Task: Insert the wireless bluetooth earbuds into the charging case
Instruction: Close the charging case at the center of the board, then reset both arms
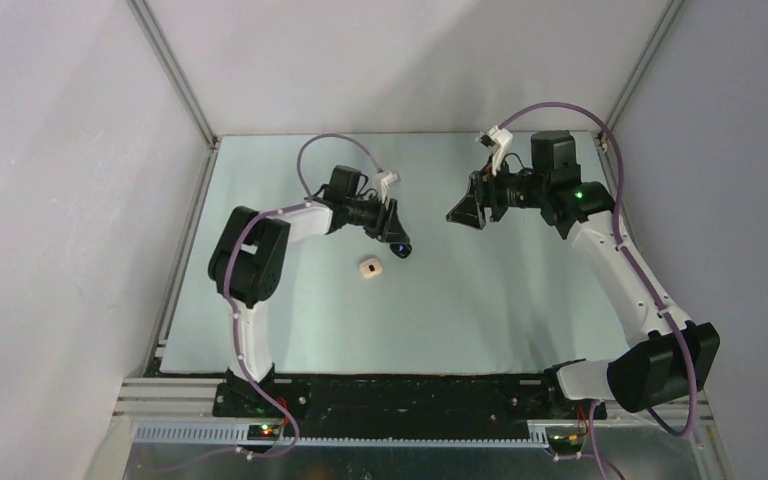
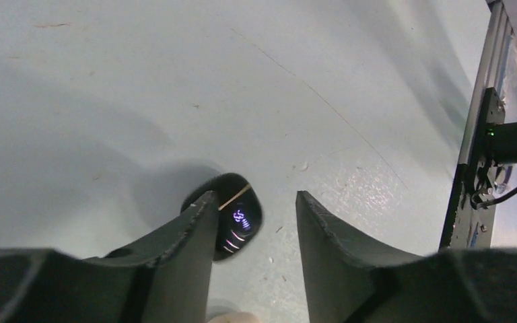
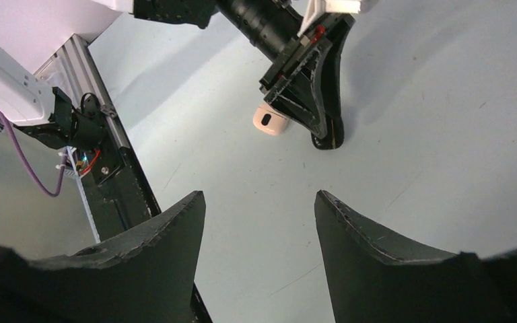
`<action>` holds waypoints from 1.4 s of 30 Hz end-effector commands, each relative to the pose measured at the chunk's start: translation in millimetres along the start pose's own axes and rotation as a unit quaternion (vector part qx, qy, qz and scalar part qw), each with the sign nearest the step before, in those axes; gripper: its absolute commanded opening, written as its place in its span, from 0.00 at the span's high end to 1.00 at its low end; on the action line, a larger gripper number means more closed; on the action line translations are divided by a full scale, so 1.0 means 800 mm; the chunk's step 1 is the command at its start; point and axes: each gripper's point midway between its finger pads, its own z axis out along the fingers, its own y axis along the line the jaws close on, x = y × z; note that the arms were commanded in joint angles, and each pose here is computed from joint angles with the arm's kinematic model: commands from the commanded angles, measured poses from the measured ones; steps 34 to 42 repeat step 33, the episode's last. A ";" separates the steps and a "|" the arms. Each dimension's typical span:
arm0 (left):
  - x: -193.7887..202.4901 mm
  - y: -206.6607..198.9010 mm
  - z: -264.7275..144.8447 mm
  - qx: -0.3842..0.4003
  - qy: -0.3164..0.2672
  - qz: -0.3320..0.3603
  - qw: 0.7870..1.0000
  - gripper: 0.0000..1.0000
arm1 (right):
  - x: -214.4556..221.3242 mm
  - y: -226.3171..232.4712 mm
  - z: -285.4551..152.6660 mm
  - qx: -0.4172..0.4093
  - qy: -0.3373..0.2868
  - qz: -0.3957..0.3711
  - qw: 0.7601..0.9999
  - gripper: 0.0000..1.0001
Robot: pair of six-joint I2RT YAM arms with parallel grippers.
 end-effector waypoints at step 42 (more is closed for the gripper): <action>-0.152 -0.107 -0.339 -0.340 -0.250 0.123 0.898 0.00 | -0.090 -0.120 -0.076 0.430 -0.104 -0.032 0.896 0.01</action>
